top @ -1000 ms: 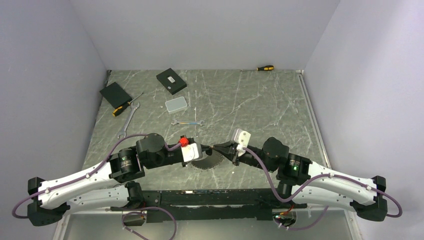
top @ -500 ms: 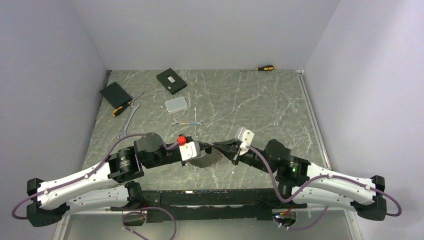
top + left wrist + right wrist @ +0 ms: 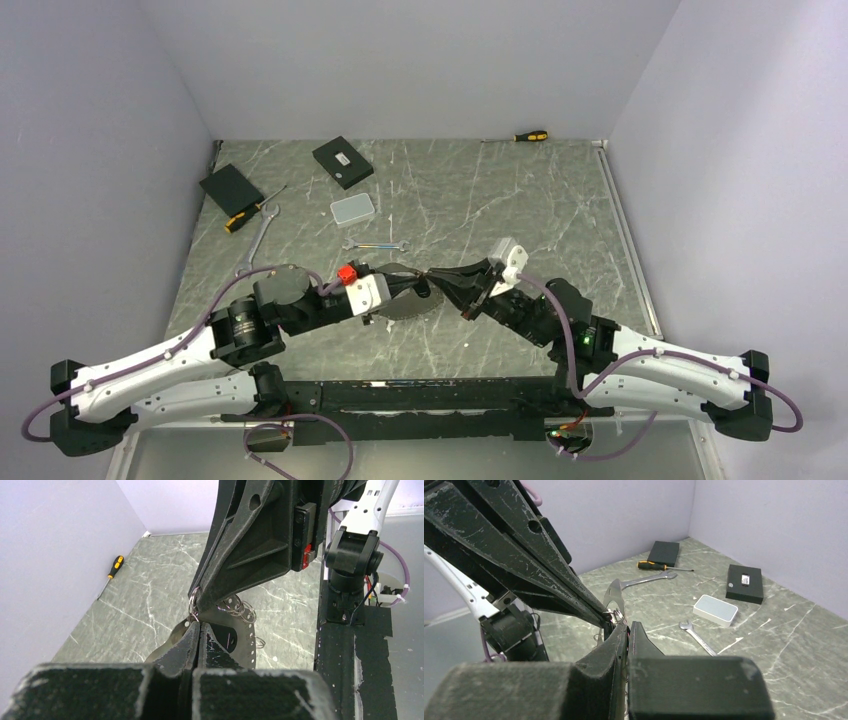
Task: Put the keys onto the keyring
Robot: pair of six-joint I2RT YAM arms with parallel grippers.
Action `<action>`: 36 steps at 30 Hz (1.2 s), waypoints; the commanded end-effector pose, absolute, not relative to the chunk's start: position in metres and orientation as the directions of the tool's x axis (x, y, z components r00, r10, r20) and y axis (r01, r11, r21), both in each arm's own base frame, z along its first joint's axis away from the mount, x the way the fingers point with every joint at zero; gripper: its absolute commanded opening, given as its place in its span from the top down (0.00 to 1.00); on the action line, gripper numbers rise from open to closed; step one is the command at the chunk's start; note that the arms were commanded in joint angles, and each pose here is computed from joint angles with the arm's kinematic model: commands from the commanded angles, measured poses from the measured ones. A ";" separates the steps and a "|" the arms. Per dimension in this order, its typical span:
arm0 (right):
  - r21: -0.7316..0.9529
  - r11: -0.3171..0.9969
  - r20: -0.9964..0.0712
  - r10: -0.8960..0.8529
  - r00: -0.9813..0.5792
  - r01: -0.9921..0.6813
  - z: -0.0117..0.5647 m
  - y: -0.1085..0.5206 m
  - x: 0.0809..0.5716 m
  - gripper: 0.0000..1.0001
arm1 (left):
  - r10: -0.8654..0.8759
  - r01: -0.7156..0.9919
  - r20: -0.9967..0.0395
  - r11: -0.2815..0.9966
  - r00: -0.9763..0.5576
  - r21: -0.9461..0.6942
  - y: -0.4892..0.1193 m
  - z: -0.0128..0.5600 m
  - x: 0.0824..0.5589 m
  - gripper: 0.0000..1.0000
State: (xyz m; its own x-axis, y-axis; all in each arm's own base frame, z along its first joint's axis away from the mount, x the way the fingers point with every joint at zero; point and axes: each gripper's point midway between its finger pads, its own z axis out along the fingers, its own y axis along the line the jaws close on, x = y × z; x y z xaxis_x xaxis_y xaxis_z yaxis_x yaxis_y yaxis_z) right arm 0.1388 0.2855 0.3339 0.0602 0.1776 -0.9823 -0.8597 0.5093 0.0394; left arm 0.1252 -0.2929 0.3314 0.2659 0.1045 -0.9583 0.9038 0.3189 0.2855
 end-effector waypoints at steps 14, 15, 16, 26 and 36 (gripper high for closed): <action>0.383 0.472 -0.811 0.583 -0.044 -0.794 0.450 0.274 0.154 1.00 | 0.163 0.965 -0.976 0.197 0.142 0.174 -0.310 0.281 0.104 1.00; 0.386 0.471 -0.808 0.588 -0.044 -0.793 0.453 0.273 0.154 1.00 | 0.164 0.965 -0.976 0.197 0.141 0.173 -0.310 0.281 0.104 1.00; 0.385 0.471 -0.808 0.588 -0.043 -0.794 0.455 0.273 0.154 1.00 | 0.163 0.965 -0.977 0.197 0.140 0.171 -0.310 0.281 0.104 1.00; 0.291 0.535 -0.891 0.455 -0.020 -0.793 0.420 0.281 0.157 1.00 | 0.112 0.948 -0.977 0.243 0.182 0.204 -0.288 0.311 0.103 0.91; 0.088 0.514 -0.972 0.231 0.038 -0.853 0.370 0.283 0.140 1.00 | 0.043 0.922 -0.964 0.284 0.262 0.263 -0.259 0.361 0.098 0.73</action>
State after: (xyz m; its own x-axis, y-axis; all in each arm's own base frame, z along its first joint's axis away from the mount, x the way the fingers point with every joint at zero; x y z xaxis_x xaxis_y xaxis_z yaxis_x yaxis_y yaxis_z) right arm 0.1539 0.2868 0.3632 -0.0200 0.2569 -0.9662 -0.8077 0.5654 0.1670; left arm 0.0996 -0.2689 0.3294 0.2119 0.0891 -0.9732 0.9375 0.2628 0.2281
